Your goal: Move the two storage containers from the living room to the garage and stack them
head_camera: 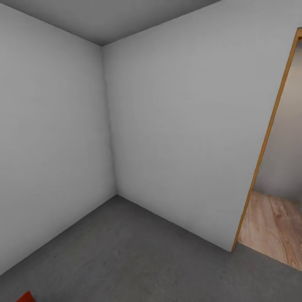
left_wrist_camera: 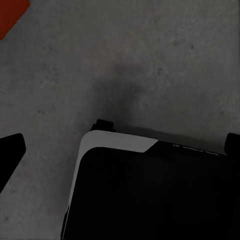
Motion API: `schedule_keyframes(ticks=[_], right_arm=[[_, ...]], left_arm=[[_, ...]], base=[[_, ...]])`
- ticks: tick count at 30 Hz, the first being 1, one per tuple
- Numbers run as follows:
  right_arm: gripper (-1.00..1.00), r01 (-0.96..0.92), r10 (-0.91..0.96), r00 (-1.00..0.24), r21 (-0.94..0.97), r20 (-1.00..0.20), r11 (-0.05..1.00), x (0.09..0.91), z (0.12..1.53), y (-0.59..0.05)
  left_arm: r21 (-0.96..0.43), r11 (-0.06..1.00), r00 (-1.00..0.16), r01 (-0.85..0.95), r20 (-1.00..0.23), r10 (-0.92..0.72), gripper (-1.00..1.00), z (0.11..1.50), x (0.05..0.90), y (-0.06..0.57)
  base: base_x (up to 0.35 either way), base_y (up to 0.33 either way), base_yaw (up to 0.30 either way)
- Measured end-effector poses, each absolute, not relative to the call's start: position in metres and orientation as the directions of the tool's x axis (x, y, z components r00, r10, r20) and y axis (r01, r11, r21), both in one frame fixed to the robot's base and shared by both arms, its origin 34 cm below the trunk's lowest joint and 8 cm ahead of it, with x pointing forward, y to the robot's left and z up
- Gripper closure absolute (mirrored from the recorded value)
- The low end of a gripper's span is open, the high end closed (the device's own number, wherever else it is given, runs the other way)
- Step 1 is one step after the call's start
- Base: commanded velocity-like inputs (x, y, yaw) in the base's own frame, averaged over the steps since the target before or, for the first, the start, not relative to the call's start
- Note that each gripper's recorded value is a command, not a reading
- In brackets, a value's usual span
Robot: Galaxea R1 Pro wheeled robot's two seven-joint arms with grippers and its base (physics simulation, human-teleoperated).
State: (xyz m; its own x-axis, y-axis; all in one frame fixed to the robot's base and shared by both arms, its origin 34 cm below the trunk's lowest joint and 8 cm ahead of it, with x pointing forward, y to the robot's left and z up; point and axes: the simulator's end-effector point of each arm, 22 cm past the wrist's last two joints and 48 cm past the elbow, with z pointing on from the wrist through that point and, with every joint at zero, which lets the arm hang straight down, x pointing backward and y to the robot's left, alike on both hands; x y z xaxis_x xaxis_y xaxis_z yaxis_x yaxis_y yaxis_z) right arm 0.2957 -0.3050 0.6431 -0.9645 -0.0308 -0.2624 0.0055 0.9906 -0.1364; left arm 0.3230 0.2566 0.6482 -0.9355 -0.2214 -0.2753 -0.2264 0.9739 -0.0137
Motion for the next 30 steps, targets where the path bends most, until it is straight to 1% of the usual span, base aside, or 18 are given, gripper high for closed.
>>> schedule_keyframes(ticks=[30], right_arm=[[-1.0, 0.005, -0.031, -0.965, -0.136, -0.26, 0.991, 0.2936, 0.6426, -0.3047]], left_arm=[[-0.012, 0.975, -0.937, -0.223, -0.275, -0.218, -1.0, 0.6481, 0.3226, 0.257]], base=[[0.0, 0.0, -0.287]])
